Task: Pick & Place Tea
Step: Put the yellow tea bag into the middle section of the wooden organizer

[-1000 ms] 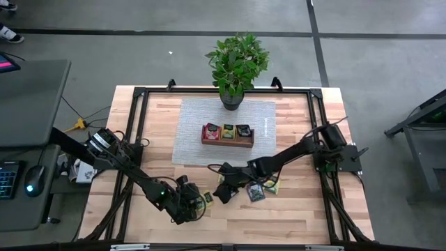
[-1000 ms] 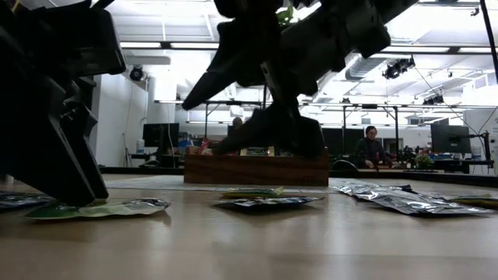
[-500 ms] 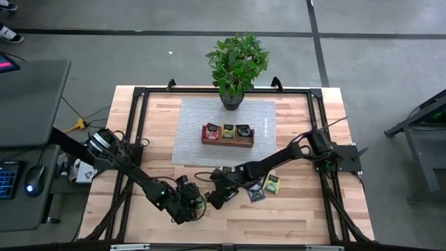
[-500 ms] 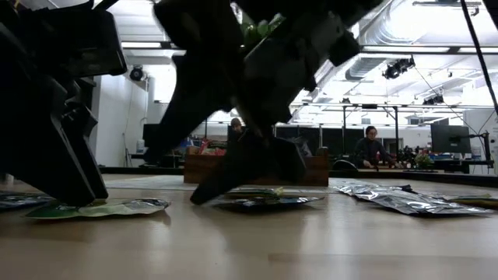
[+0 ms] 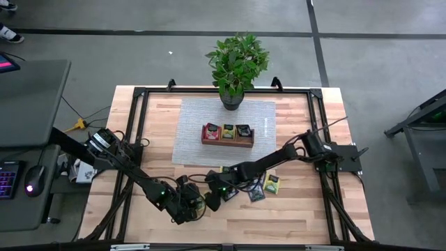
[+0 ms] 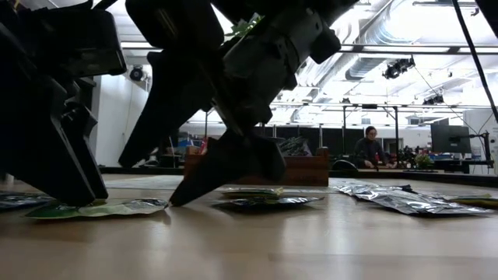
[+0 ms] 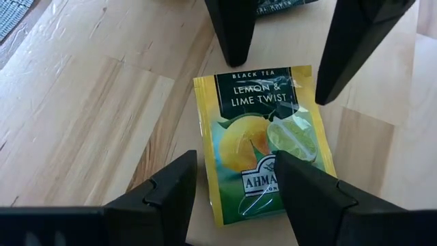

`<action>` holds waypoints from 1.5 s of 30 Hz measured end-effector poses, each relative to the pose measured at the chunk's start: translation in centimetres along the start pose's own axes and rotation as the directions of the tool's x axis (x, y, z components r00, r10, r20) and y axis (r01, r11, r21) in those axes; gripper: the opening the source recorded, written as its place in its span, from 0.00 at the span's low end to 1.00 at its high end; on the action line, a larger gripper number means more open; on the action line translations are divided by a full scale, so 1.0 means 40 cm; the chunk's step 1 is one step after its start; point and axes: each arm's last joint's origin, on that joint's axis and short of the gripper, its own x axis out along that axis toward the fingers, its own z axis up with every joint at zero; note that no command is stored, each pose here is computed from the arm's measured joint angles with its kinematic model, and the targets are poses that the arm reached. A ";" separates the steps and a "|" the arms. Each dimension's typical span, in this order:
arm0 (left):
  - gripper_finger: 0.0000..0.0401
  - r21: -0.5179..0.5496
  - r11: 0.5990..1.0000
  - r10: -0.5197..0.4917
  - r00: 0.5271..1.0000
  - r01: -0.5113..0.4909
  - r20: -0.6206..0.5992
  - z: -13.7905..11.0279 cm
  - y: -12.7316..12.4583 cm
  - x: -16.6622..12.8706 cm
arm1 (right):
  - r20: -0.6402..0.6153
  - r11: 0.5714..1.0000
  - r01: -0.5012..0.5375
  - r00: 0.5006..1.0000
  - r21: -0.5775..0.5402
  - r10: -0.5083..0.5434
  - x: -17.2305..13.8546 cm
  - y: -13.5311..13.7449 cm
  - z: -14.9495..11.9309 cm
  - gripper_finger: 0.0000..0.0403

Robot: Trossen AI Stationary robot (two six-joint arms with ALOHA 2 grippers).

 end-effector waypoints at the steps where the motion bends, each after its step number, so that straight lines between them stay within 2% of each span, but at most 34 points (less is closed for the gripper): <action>1: 0.49 0.000 1.000 0.000 1.000 0.000 0.000 0.000 0.000 0.000 | 0.002 1.000 -0.009 1.000 -0.001 0.009 0.001 0.001 0.001 0.64; 14: 0.49 -0.003 1.000 -0.001 1.000 0.001 0.011 0.001 -0.001 0.001 | -0.017 0.998 -0.051 0.999 0.026 0.052 0.044 -0.017 -0.008 0.64; 21: 0.49 -0.003 1.000 -0.001 1.000 0.001 0.011 0.001 -0.001 0.001 | -0.011 0.995 -0.093 0.996 0.032 0.094 0.046 -0.011 -0.005 0.64; 25: 0.49 -0.004 1.000 0.000 1.000 0.000 0.013 0.001 -0.001 0.001 | -0.006 0.996 -0.084 0.996 0.039 0.084 0.047 -0.012 -0.006 0.62; 28: 0.49 -0.004 1.000 0.000 1.000 0.000 0.014 0.001 -0.001 0.001 | 0.006 0.996 -0.068 0.998 0.049 0.068 0.047 -0.013 -0.007 0.55; 38: 0.49 -0.007 1.000 -0.003 1.000 0.004 0.021 0.002 -0.002 0.001 | 0.005 0.999 -0.041 0.999 0.025 0.040 0.049 -0.020 -0.009 0.18; 43: 0.49 -0.009 1.000 -0.003 1.000 0.003 0.025 0.002 -0.002 0.001 | 0.006 0.999 -0.040 0.999 0.004 0.040 0.049 -0.019 -0.010 0.04; 45: 0.49 -0.009 1.000 -0.003 1.000 0.003 0.026 0.002 -0.002 0.001 | 0.005 0.999 -0.040 0.999 -0.005 0.040 0.049 -0.018 -0.010 0.01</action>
